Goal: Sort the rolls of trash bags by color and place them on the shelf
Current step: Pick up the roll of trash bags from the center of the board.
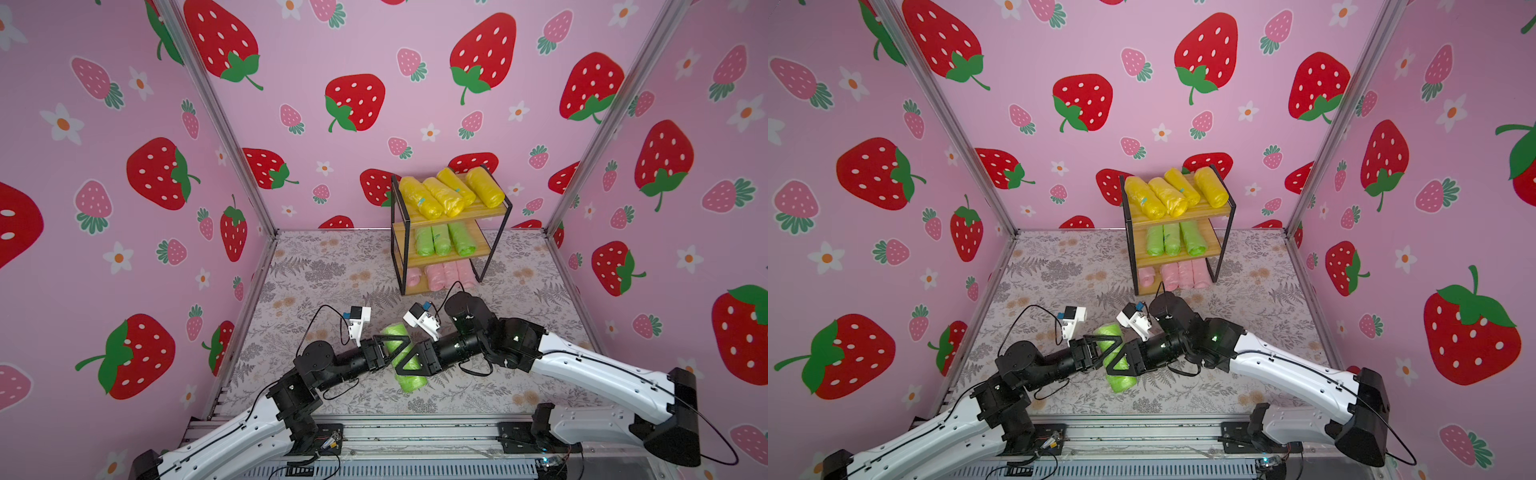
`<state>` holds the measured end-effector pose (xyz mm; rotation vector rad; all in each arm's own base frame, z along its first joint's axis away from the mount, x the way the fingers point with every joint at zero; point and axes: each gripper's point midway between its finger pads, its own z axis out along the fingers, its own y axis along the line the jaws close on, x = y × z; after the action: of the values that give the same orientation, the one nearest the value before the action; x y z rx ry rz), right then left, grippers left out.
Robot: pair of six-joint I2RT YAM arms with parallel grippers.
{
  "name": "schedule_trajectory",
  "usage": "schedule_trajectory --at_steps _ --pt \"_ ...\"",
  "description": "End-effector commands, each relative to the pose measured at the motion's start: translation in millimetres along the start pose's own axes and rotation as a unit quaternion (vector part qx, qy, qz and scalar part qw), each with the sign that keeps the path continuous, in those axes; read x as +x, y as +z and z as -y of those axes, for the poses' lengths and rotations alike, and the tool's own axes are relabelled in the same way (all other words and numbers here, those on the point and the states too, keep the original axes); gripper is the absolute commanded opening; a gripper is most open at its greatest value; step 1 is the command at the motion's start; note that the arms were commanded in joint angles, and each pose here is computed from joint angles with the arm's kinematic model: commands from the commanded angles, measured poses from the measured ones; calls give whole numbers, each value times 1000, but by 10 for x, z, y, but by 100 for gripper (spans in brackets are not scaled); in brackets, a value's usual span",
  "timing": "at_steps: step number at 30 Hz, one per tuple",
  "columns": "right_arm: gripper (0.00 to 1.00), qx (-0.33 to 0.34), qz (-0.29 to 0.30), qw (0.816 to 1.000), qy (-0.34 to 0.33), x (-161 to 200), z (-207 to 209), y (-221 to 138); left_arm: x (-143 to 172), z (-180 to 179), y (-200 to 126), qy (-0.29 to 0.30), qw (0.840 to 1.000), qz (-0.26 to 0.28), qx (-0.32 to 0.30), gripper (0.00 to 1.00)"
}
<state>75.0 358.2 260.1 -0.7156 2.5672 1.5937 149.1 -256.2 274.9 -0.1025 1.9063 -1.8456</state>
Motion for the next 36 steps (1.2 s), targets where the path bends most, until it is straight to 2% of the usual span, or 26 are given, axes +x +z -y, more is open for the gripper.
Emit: schedule_trajectory --at_steps 1,2,4,5,6,7,9,10,12,16,21,24,29,36 --pt "0 -27 15 999 -30 -69 -207 -58 -19 153 -8 5 1000 -1 25 43" --pt "0 -25 18 999 -30 -75 -204 -63 -17 160 -7 6 1000 -3 26 37" --pt "0 -22 21 999 -28 -76 -193 -74 -13 185 -12 9 1000 -5 27 10" --pt "0 -20 25 999 -28 -85 -188 -85 -13 191 -18 9 1000 -6 26 0" --pt "7 -14 29 999 -24 -97 -170 -92 -13 195 -21 11 1000 -6 24 0" --pt "20 -7 32 999 -21 -104 -150 -100 -17 203 -27 12 1000 -5 24 0" --pt "53 9 36 999 -18 -109 -114 -126 -37 207 -43 10 1000 1 20 0" --pt "64 15 38 999 -17 -113 -96 -135 -43 210 -48 10 1000 3 19 0" --pt "81 29 44 999 -13 -117 -55 -166 -63 195 -57 8 1000 8 10 0" --pt "100 52 56 997 -9 -109 61 -197 -138 37 -65 -14 999 34 -23 0" --pt "99 62 73 995 31 -73 323 -96 -208 -283 -101 -66 994 78 -43 0" --pt "99 49 115 990 57 -82 409 -63 -296 -434 -184 -88 987 119 -57 0" --pt "99 73 177 980 49 -63 526 64 -377 -621 -360 -115 976 173 -62 0" --pt "100 -5 236 971 44 -64 354 286 -416 -772 -603 -140 964 220 -55 0"
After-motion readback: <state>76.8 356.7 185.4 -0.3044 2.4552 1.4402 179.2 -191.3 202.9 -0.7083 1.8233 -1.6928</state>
